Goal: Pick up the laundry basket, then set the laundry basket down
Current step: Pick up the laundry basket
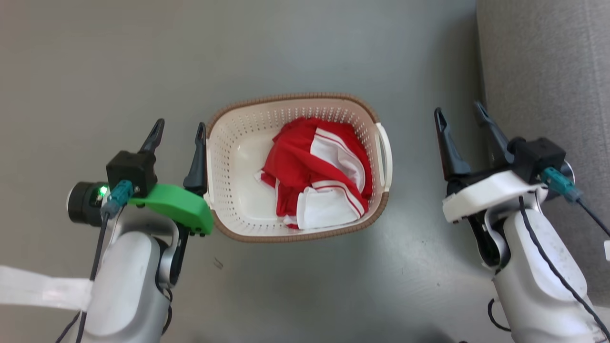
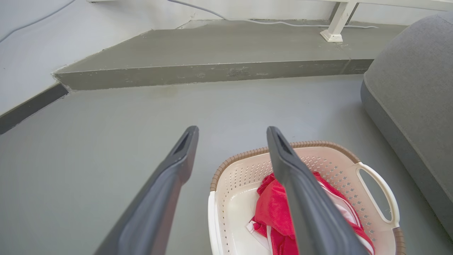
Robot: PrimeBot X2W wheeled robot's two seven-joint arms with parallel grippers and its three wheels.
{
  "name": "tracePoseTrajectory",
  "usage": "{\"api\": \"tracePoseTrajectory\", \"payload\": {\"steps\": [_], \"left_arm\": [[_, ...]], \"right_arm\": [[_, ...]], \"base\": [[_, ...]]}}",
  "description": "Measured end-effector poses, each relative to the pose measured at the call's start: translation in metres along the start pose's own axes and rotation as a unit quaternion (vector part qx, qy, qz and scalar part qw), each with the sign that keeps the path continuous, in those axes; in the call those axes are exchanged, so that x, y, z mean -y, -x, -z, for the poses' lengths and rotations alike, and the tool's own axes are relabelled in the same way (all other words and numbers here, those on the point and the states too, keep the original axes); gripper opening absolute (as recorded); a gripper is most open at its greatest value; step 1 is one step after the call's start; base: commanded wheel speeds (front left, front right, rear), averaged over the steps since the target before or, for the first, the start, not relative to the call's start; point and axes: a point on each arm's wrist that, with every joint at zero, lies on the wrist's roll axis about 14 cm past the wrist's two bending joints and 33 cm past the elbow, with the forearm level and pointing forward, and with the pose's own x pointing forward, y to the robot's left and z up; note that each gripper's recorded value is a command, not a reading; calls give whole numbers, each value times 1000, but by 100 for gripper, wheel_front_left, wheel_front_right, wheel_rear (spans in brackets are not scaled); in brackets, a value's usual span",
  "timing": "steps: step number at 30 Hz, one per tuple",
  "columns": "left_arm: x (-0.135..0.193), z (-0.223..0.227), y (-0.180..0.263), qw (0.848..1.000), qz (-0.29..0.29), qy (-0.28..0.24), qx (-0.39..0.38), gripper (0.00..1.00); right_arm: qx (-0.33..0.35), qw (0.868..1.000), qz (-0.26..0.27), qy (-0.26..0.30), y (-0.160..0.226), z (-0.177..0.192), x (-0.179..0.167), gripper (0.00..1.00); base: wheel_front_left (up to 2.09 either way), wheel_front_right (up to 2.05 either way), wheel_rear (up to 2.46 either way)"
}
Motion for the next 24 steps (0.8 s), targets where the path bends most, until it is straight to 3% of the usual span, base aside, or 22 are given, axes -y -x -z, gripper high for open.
{"api": "tracePoseTrajectory", "payload": {"steps": [14, 24], "left_arm": [[-18, 86, -45, 992, 11, 22, -127, 100], [-31, 149, -49, 974, 13, 32, -223, 100]], "right_arm": [[-97, 995, -18, -3, -36, 77, 0, 100], [-169, 985, -37, -4, -40, 131, -4, 100]], "base": [[0, 0, 0], [0, 0, 0]]}}
